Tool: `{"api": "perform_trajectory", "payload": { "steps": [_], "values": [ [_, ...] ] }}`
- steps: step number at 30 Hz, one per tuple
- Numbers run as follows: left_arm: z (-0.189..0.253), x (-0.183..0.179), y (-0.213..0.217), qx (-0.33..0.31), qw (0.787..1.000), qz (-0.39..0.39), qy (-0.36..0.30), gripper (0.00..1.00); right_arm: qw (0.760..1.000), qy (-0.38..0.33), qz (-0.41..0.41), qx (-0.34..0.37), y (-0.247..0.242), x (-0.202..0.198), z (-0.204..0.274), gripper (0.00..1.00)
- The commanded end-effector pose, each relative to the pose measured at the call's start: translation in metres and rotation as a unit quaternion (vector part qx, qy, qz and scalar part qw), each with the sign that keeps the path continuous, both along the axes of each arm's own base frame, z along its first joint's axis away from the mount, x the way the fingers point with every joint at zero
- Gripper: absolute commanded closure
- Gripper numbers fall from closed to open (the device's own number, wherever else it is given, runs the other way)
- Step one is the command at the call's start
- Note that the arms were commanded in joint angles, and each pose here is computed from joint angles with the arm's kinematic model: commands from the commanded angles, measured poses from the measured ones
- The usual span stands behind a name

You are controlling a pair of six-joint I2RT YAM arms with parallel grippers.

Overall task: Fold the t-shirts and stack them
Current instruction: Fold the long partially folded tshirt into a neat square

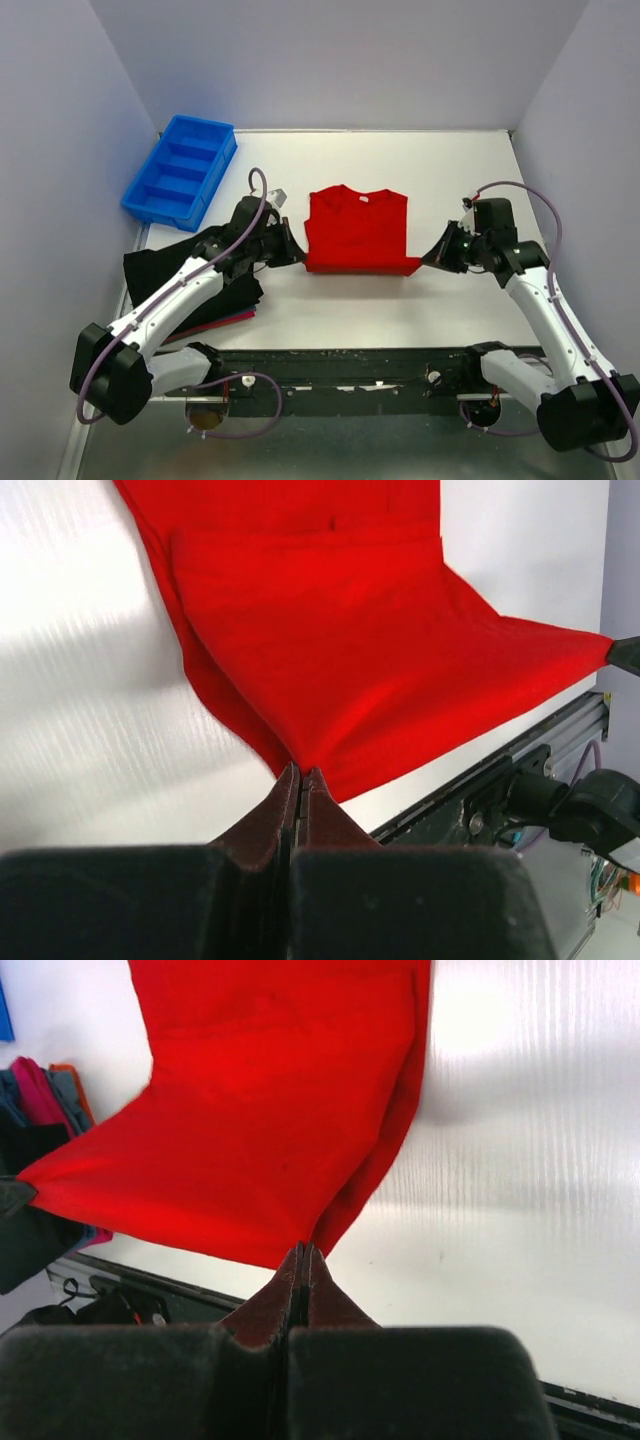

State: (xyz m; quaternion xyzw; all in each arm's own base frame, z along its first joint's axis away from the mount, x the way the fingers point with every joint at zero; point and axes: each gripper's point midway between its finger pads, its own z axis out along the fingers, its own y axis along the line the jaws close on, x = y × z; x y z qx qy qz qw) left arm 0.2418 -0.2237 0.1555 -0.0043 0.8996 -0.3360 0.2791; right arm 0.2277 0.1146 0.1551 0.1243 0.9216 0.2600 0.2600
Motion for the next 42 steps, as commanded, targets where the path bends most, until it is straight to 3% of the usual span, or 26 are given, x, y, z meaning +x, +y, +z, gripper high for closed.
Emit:
{"api": "perform_trajectory", "payload": {
  "steps": [1,10,17,28,29,31,32,34,35,42],
  "values": [
    [0.015,0.023,0.005,0.020,0.999,0.026,-0.005,1.00,0.999,0.003,-0.025,-0.021,-0.006,0.021,0.017,0.99],
    [0.034,0.117,-0.003,0.018,0.996,0.080,-0.025,1.00,0.998,-0.006,-0.060,-0.031,-0.002,0.120,0.048,0.99],
    [0.015,0.188,-0.008,0.021,0.994,0.103,-0.015,1.00,0.993,0.039,-0.079,-0.081,-0.014,0.189,0.007,0.99],
    [-0.042,0.287,-0.018,0.031,0.993,0.114,0.024,1.00,0.995,0.063,-0.069,-0.044,-0.012,0.290,-0.043,0.99],
    [-0.049,0.292,-0.019,0.029,0.993,0.114,0.032,0.96,0.994,0.073,-0.069,-0.042,-0.012,0.296,-0.053,0.91],
    [-0.061,0.299,-0.024,0.025,0.993,0.109,0.042,0.55,0.992,0.090,-0.076,-0.048,-0.015,0.306,-0.064,0.61],
    [-0.065,0.300,-0.026,0.021,0.993,0.104,0.044,0.43,0.990,0.101,-0.080,-0.055,-0.017,0.305,-0.070,0.51],
    [-0.067,0.299,-0.026,0.020,0.994,0.102,0.038,0.16,0.990,0.100,-0.080,-0.059,-0.019,0.301,-0.072,0.49],
    [-0.065,0.297,-0.024,0.021,0.994,0.102,0.033,0.13,0.991,0.090,-0.081,-0.059,-0.020,0.298,-0.071,0.49],
    [-0.071,0.281,-0.012,0.045,0.994,0.100,0.022,0.14,0.992,0.076,-0.073,-0.074,-0.026,0.264,-0.080,0.51]
  ]
}}
